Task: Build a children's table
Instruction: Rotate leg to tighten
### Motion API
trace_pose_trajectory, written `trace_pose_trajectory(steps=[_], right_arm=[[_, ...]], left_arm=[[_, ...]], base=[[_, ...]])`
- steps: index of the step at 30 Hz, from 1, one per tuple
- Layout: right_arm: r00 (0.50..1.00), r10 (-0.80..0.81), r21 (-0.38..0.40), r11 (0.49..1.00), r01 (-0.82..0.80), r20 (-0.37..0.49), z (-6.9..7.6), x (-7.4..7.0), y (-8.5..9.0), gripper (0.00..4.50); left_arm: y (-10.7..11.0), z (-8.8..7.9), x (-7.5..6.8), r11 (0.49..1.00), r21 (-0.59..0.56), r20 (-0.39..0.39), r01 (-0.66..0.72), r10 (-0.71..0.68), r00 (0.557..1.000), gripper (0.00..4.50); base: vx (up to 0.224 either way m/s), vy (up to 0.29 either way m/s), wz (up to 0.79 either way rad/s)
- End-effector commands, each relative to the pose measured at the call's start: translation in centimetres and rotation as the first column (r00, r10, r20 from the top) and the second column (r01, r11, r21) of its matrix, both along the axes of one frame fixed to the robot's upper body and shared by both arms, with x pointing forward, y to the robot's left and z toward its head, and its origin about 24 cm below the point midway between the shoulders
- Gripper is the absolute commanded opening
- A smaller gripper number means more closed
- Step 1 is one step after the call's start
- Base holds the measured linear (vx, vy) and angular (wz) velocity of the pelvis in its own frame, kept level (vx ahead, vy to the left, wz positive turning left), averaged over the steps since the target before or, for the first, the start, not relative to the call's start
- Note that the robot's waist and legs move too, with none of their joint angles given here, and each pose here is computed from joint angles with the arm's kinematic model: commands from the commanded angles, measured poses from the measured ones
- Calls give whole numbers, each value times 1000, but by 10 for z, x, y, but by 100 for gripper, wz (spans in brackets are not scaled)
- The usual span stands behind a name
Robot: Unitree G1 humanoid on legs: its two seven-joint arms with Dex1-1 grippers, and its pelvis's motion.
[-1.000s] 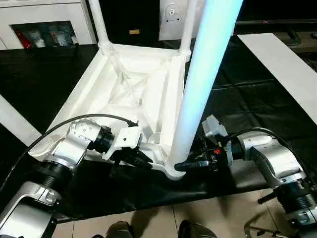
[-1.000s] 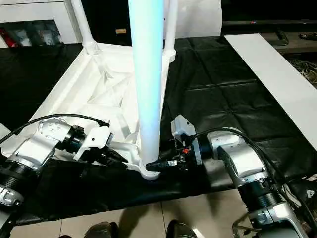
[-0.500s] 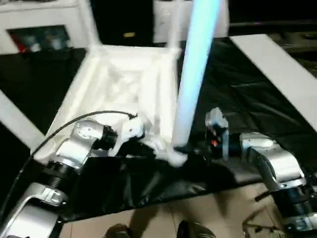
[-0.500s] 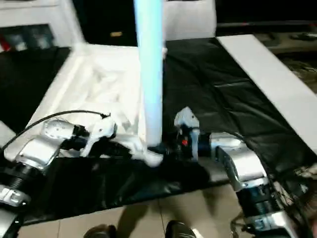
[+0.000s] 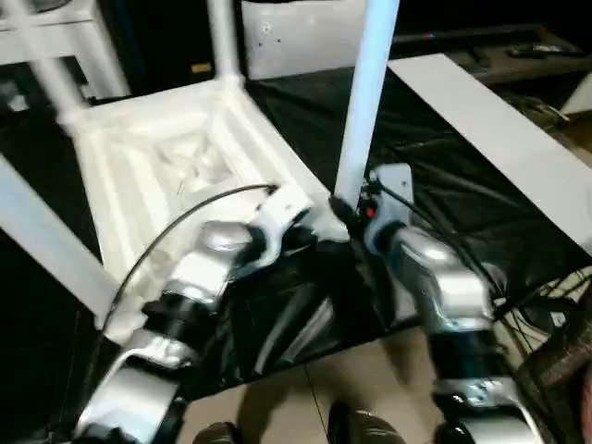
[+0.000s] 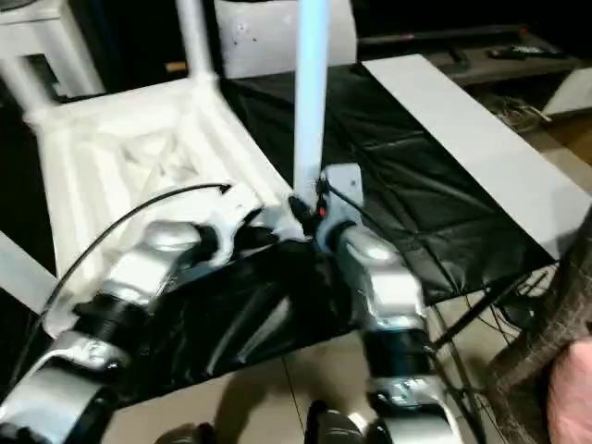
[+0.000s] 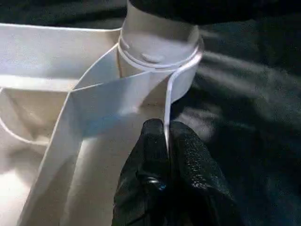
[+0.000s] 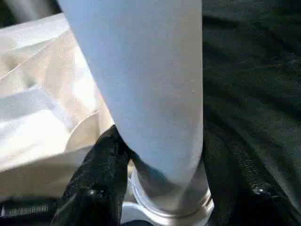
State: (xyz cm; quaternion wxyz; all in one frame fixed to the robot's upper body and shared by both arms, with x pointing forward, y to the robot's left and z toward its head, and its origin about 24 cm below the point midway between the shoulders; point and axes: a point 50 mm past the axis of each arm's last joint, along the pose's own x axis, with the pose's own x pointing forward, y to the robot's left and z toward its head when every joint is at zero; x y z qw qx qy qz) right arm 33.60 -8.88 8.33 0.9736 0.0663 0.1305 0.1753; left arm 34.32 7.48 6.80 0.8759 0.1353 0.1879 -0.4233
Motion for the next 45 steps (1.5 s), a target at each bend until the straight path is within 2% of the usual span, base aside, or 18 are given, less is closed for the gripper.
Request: trace_pose_trajectory(steps=[1, 4, 8, 12, 13, 14, 17, 19, 20, 22, 23, 25, 26, 32, 34, 36, 38, 45], right_arm=[[960, 278, 138, 952, -274, -13, 3, -19, 72, 268], [966, 255, 159, 953, -258, 40, 10, -21, 72, 279], [966, 245, 140, 957, -255, 82, 9, -24, 57, 316], [954, 277, 90, 953, -288, 118, 4, -27, 30, 352], [948, 292, 71, 950, -303, 128, 3, -28, 21, 357], [930, 339, 45, 936, -348, 143, 3, -31, 3, 365], [913, 379, 16, 922, -386, 151, 4, -33, -11, 390], [887, 437, -17, 898, -439, 149, 5, -37, -22, 406], [849, 512, -47, 859, -510, 134, 5, -44, -33, 412], [822, 556, -60, 831, -553, 123, 6, -49, -39, 422], [788, 605, -76, 796, -600, 111, 7, -54, -47, 442], [741, 665, -95, 747, -658, 93, 8, -62, -54, 446], [686, 725, -110, 688, -717, 59, 9, -70, -64, 449], [640, 768, -161, 634, -757, 16, 14, -72, -78, 449], [634, 774, -170, 626, -761, 12, 14, -71, -78, 449], [608, 794, -187, 597, -780, 2, 15, -69, -76, 449], [586, 810, -184, 576, -796, -1, 14, -67, -74, 449], [527, 850, -140, 521, -842, -5, 8, -60, -62, 383]], left_arm=[[-29, 20, 4, 999, -55, 87, 3, 2, 996, 0], [-28, 21, 2, 998, -43, 86, 34, -30, 996, 0], [-19, 17, -1, 997, -10, 85, 78, -77, 993, 0], [-5, 11, -6, 987, 33, 75, 159, -161, 984, 0], [-1, 10, -8, 981, 46, 71, 189, -192, 979, 0], [8, 7, -12, 968, 66, 62, 241, -245, 968, 0], [16, 5, -14, 959, 90, 50, 268, -273, 961, 0], [23, 3, -16, 949, 108, 39, 296, -301, 953, 0], [30, 2, -18, 931, 125, 35, 344, -350, 936, 0], [34, 2, -20, 917, 140, 30, 374, -381, 924, 0], [40, 1, -22, 903, 159, 15, 400, -408, 913, 0], [47, -1, -24, 884, 176, -4, 434, -440, 898, 0], [56, -2, -28, 849, 209, -31, 485, -490, 871, 0], [62, -2, -41, 749, 182, -80, 637, -634, 769, 0], [63, -1, -42, 736, 176, -85, 654, -651, 755, 0], [62, -1, -46, 686, 167, -105, 708, -701, 705, 0], [62, 0, -48, 659, 166, -115, 733, -726, 678, 0], [61, 1, -43, 644, 204, -108, 737, -733, 671, 0]], base=[[0, 0, 0], [0, 0, 0], [0, 0, 0], [75, -55, 14], [65, -57, 13], [65, -57, 13], [0, 0, 0], [0, 0, 0], [0, 0, 0], [0, 0, 0], [0, 0, 0], [0, 0, 0], [0, 0, 0], [0, 0, 0], [0, 0, 0], [0, 0, 0], [0, 0, 0], [0, 0, 0]])
